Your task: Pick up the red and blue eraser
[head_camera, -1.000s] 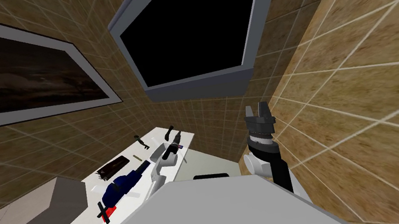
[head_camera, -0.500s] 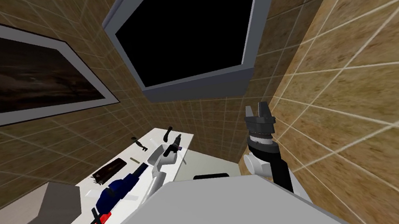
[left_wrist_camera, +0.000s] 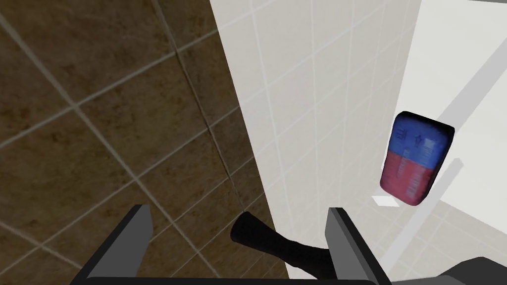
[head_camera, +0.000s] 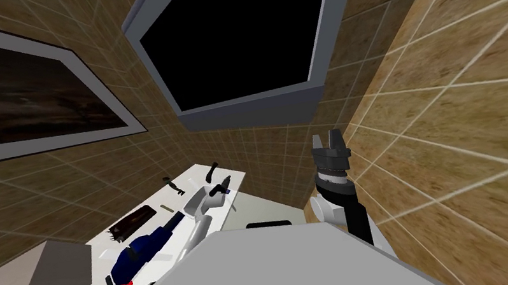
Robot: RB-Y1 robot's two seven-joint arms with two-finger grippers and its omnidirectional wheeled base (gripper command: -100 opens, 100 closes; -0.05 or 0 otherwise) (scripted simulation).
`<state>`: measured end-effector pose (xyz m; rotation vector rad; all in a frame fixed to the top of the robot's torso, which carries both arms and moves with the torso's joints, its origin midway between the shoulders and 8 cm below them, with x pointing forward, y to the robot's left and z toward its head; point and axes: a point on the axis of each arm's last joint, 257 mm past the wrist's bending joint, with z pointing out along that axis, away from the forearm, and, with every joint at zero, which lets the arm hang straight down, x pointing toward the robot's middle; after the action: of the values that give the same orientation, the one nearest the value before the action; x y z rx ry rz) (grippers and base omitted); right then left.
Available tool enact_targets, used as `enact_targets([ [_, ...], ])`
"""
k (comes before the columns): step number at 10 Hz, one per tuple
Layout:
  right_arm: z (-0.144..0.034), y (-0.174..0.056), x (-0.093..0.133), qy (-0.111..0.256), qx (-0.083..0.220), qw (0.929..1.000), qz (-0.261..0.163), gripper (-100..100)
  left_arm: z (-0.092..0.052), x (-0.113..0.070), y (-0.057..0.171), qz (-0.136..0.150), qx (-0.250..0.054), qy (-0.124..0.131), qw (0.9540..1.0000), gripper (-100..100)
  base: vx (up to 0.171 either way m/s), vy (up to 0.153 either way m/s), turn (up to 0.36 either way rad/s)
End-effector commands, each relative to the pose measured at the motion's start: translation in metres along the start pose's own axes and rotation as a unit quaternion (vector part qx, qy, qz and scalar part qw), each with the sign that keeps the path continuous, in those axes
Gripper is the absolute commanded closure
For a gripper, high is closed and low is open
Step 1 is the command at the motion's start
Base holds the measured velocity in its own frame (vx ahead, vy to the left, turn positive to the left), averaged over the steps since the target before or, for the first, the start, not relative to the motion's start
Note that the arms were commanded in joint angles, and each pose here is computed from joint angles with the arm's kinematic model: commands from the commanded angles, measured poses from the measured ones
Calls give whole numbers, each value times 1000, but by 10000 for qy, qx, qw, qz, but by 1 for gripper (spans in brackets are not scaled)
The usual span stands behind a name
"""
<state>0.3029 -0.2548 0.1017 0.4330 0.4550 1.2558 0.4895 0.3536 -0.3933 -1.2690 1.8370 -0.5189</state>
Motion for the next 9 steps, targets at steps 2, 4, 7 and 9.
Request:
enact_targets([
  [2,0,0,0,0,0,10000,0,0,8,0,33,78,-557,167,9983,-100,45,-9,-15],
  [4,0,0,0,0,0,10000,0,0,12,1,55,135,-939,291,9951,-100,44,-11,-14],
  [7,0,0,0,0,0,10000,0,0,13,2,78,178,-1329,429,9900,-100,37,-11,-6],
  [9,0,0,0,0,0,10000,0,0,12,2,98,208,-1690,567,9838,-100,35,-4,-10],
])
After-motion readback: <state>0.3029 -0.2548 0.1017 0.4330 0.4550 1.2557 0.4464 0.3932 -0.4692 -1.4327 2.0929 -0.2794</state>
